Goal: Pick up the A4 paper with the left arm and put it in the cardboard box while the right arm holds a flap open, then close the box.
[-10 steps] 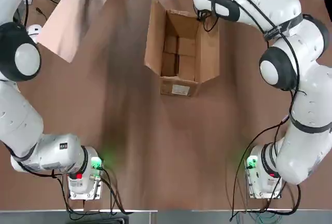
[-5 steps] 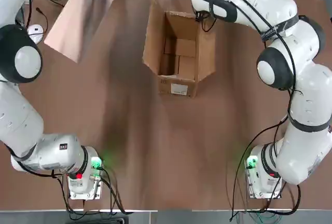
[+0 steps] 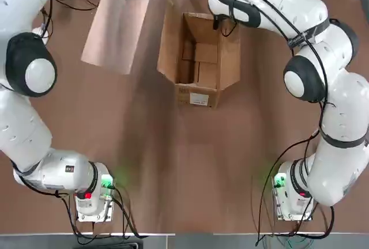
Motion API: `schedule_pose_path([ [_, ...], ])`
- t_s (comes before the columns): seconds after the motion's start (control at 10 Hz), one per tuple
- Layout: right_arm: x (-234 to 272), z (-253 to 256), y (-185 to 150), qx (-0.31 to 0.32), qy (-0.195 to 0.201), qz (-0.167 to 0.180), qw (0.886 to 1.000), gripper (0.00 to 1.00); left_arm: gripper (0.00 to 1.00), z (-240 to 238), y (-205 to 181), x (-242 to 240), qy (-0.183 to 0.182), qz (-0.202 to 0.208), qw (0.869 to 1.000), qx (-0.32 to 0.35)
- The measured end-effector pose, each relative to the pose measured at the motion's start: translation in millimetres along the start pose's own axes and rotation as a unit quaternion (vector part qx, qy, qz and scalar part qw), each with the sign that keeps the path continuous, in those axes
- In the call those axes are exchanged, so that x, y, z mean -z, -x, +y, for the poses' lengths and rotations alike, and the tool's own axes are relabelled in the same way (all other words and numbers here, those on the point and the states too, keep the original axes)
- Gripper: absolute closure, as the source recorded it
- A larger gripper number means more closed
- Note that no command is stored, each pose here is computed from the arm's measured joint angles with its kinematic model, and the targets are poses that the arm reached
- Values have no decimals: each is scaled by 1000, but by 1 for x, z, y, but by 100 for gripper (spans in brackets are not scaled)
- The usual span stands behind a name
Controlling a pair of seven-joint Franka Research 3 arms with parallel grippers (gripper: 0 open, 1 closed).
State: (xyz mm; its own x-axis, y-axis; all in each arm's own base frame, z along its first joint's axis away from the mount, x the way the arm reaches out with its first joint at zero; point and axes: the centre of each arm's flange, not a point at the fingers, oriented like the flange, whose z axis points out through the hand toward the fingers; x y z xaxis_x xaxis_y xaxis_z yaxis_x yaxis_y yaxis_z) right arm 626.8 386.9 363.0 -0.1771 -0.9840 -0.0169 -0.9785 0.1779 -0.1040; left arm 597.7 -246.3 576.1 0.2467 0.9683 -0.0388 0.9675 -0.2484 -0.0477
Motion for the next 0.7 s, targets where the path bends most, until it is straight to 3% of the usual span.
schedule_pose_path([
  [0.4, 69, 1, 2, 2, 22, 17, 1000, 0, 69, -7, 62, 10, 24, -17, 999, 18],
  [0.7, 151, -1, -29, 53, 20, 11, 998, 0, 69, -9, 95, 30, 55, -69, 996, 32],
])
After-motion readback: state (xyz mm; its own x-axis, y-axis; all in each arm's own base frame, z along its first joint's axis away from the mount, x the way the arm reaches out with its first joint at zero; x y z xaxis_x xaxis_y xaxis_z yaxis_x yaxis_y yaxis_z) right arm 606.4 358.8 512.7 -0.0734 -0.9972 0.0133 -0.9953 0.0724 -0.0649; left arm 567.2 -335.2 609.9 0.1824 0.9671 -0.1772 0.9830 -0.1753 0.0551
